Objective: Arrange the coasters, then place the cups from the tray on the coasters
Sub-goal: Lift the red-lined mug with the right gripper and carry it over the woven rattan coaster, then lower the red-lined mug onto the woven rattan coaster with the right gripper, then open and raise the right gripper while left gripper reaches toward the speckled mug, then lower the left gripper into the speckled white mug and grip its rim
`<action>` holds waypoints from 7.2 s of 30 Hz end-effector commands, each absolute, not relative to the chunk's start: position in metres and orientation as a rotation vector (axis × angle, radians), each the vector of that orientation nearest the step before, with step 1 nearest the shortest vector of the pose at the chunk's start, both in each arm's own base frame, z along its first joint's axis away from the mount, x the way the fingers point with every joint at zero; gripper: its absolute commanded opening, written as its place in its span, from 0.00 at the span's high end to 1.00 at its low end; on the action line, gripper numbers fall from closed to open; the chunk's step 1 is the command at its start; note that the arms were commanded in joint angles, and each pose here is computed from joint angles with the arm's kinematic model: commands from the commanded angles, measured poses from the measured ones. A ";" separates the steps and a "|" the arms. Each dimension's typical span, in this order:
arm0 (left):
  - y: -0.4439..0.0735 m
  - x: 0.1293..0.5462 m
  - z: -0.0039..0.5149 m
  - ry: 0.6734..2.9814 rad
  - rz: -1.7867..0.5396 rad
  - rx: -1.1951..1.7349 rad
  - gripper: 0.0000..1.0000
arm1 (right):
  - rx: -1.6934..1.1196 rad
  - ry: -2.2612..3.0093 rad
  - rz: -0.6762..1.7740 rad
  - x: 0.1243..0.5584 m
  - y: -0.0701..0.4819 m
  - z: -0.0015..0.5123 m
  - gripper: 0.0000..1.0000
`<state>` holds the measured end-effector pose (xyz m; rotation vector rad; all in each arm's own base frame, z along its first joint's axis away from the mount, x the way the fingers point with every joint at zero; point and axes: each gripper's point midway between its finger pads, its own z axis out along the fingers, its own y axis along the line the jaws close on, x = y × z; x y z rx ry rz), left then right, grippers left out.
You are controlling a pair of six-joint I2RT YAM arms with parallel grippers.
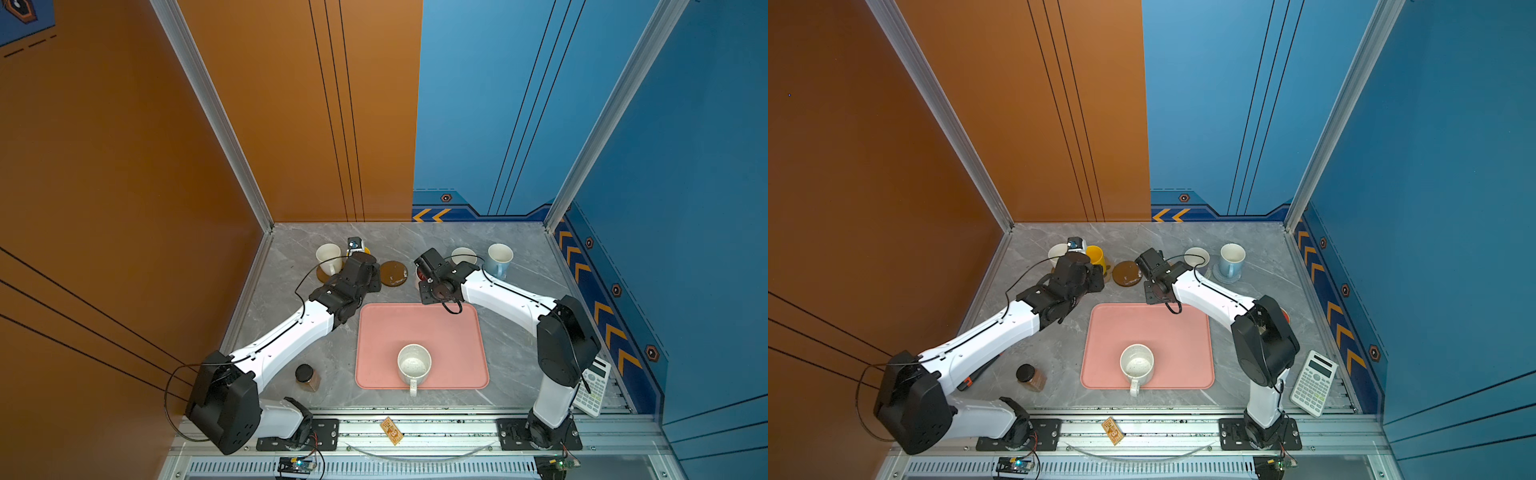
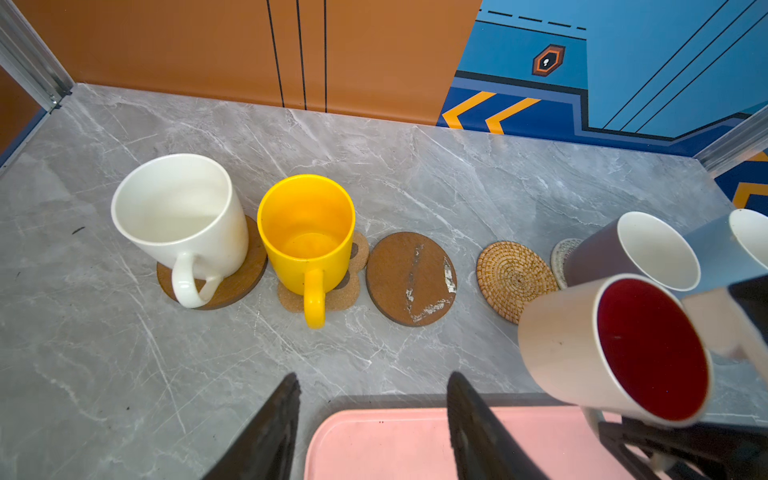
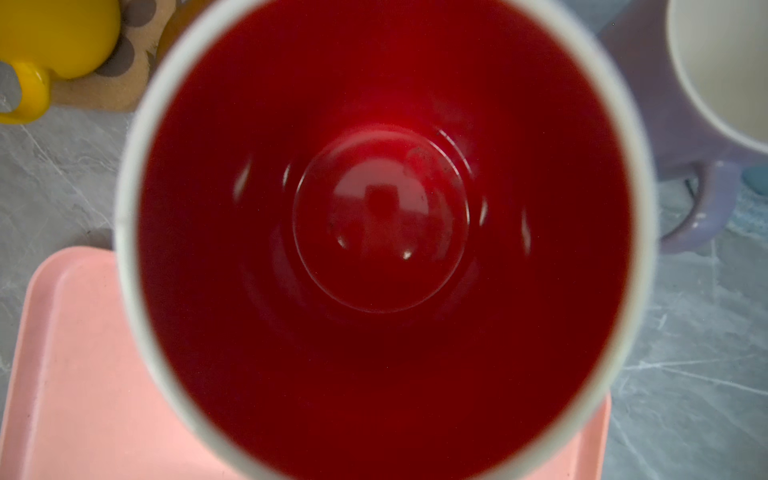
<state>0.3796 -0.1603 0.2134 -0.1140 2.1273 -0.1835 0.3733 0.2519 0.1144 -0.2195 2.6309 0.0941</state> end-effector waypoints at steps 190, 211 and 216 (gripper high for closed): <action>-0.278 0.117 0.070 2.794 0.056 0.336 1.00 | 0.264 2.220 0.378 0.389 0.160 0.185 0.19; -0.265 0.199 0.149 2.542 -0.076 0.204 1.00 | 0.273 2.222 0.372 0.389 0.154 0.183 0.19; -0.265 0.231 0.162 2.478 -0.095 0.189 1.00 | 0.286 2.227 0.366 0.390 0.149 0.180 0.19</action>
